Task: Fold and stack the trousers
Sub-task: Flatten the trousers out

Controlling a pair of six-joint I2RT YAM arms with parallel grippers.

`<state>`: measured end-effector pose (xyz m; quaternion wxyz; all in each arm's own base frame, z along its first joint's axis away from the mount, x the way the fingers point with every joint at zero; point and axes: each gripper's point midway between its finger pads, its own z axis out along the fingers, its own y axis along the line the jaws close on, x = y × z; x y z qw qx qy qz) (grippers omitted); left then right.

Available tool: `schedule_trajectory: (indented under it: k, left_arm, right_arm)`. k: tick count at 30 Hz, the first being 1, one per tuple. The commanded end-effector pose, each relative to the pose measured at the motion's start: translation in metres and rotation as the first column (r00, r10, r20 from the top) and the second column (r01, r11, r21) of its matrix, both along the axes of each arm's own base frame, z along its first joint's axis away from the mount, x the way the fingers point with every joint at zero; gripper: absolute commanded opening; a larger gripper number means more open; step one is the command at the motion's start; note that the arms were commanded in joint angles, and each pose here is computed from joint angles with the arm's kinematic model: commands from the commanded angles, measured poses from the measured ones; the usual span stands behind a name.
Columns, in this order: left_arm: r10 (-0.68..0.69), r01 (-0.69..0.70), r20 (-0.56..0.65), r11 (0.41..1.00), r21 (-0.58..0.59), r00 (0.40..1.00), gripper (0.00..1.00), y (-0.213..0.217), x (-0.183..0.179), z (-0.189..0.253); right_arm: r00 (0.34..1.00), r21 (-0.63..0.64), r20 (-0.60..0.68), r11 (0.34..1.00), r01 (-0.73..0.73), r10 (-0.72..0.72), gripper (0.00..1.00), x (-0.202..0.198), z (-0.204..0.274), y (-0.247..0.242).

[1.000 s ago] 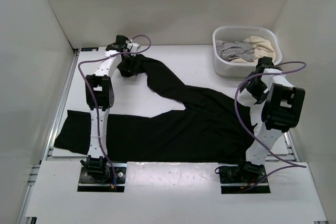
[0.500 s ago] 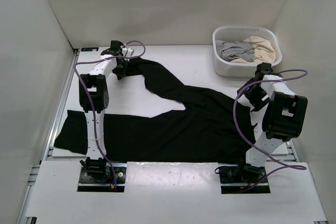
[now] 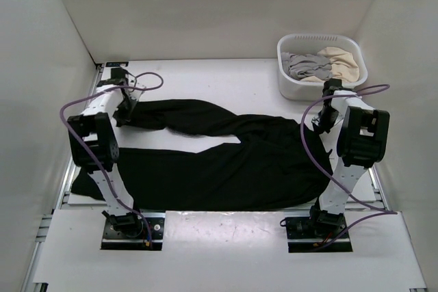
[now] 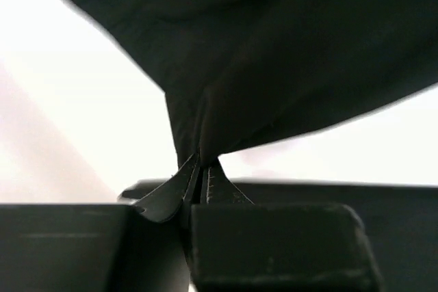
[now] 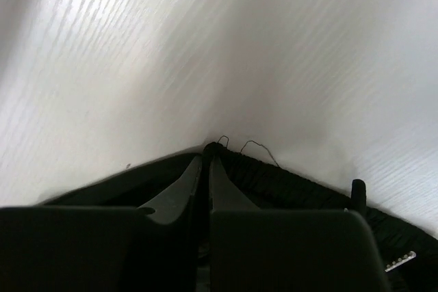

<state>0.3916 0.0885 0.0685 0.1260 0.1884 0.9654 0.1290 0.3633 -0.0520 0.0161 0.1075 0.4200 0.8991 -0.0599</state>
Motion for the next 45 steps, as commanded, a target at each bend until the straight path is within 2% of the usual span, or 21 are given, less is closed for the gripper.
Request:
schedule_trajectory:
  k: [1,3,8,10,11,12,14,15,16,18,22,28,31,33,34,35,40,41,42,44,45]
  left_arm:
    - [0.075,-0.074,-0.007,0.991,0.11,0.997,0.18,0.055,-0.025,0.013]
    - [0.092,-0.082,-0.066,0.987,0.137,0.994,0.26,0.074,-0.042,0.002]
    - [0.069,-0.051,-0.13,0.989,0.138,0.989,0.45,0.083,-0.045,-0.005]
    - [0.078,-0.059,-0.142,0.989,0.135,0.987,0.47,0.089,-0.037,-0.003]
    - [0.068,-0.057,-0.125,0.995,0.085,0.99,0.47,0.083,-0.027,0.0]
    - [0.056,-0.051,-0.1,0.997,0.055,0.993,0.53,0.08,-0.014,0.018]
    - [0.022,-0.024,-0.1,1.0,-0.016,0.995,0.53,0.071,-0.001,0.021]
    - [0.017,-0.019,-0.09,0.999,-0.03,0.996,0.49,0.07,0.004,0.024]
    - [0.028,-0.031,-0.082,0.999,-0.032,0.996,0.33,0.071,0.011,0.025]
    - [0.036,-0.037,-0.106,0.999,-0.014,0.994,0.14,0.075,0.009,0.018]
    - [0.051,-0.053,-0.184,0.999,-0.004,0.982,0.14,0.075,-0.006,0.001]
    - [0.059,-0.061,-0.117,0.998,-0.013,0.991,0.14,0.076,0.01,0.016]
    - [0.038,-0.042,-0.124,0.999,-0.033,0.992,0.14,0.072,0.01,0.015]
    - [0.038,-0.042,-0.12,0.999,-0.032,0.992,0.51,0.073,0.013,0.011]
    - [0.041,-0.044,-0.128,0.999,-0.025,0.991,0.65,0.075,0.015,0.007]
    - [0.069,-0.071,-0.098,0.997,-0.025,0.993,0.73,0.077,0.025,0.011]
    - [0.013,-0.025,-0.136,0.996,-0.082,0.991,0.76,0.064,0.026,0.0]
    - [-0.055,0.042,-0.147,0.995,-0.087,0.988,0.78,0.062,0.019,-0.001]
    - [-0.093,0.072,-0.215,0.992,-0.104,0.972,0.79,0.057,-0.006,-0.02]
    - [-0.159,0.153,-0.208,0.987,-0.044,0.965,0.86,0.064,-0.017,-0.014]
    - [-0.163,0.158,-0.258,0.987,-0.042,0.952,0.87,0.063,-0.035,-0.026]
  right_arm:
    - [0.998,-0.1,0.007,0.993,0.056,-0.056,0.0,-0.006,0.015,-0.026]
    - [0.997,-0.109,0.055,0.992,0.056,-0.051,0.0,-0.002,0.027,-0.031]
    - [1.0,-0.093,0.03,0.996,0.0,0.003,0.0,-0.009,0.028,-0.027]
    - [0.999,-0.096,0.033,0.995,-0.01,0.013,0.01,-0.011,0.031,-0.027]
    - [0.999,-0.102,0.039,0.994,-0.031,0.035,0.06,-0.012,0.033,-0.028]
    - [0.997,-0.062,0.045,0.997,-0.051,0.054,0.11,-0.011,0.032,-0.02]
    - [0.996,-0.068,0.062,0.996,-0.059,0.063,0.14,-0.009,0.036,-0.021]
    - [0.995,-0.073,0.07,0.995,-0.07,0.075,0.09,-0.008,0.039,-0.021]
    - [0.993,-0.071,0.083,0.994,-0.083,0.089,0.01,-0.008,0.045,-0.02]
    - [0.989,-0.066,0.095,0.992,-0.106,0.112,0.0,-0.006,0.049,-0.015]
    - [0.984,-0.056,0.111,0.99,-0.132,0.138,0.0,-0.002,0.06,-0.013]
    - [0.974,-0.079,0.151,0.984,-0.159,0.169,0.0,-0.016,0.086,-0.012]
    - [0.953,-0.118,0.233,0.978,-0.171,0.195,0.0,-0.02,0.108,-0.012]
    - [0.943,-0.098,0.252,0.975,-0.199,0.218,0.02,-0.026,0.109,-0.005]
    - [0.94,-0.086,0.249,0.972,-0.217,0.231,0.02,-0.03,0.107,-0.002]
    - [0.935,-0.079,0.26,0.97,-0.23,0.243,0.02,-0.034,0.109,0.004]
    - [0.943,-0.078,0.226,0.97,-0.231,0.242,0.01,-0.052,0.1,0.008]
    - [0.938,-0.086,0.247,0.97,-0.229,0.243,0.01,-0.049,0.104,0.008]
    - [0.938,-0.086,0.247,0.97,-0.229,0.243,0.01,-0.049,0.104,0.008]
    - [0.935,-0.08,0.265,0.971,-0.224,0.237,0.01,-0.045,0.105,0.009]
    - [0.937,-0.077,0.257,0.971,-0.224,0.237,0.01,-0.045,0.102,0.009]
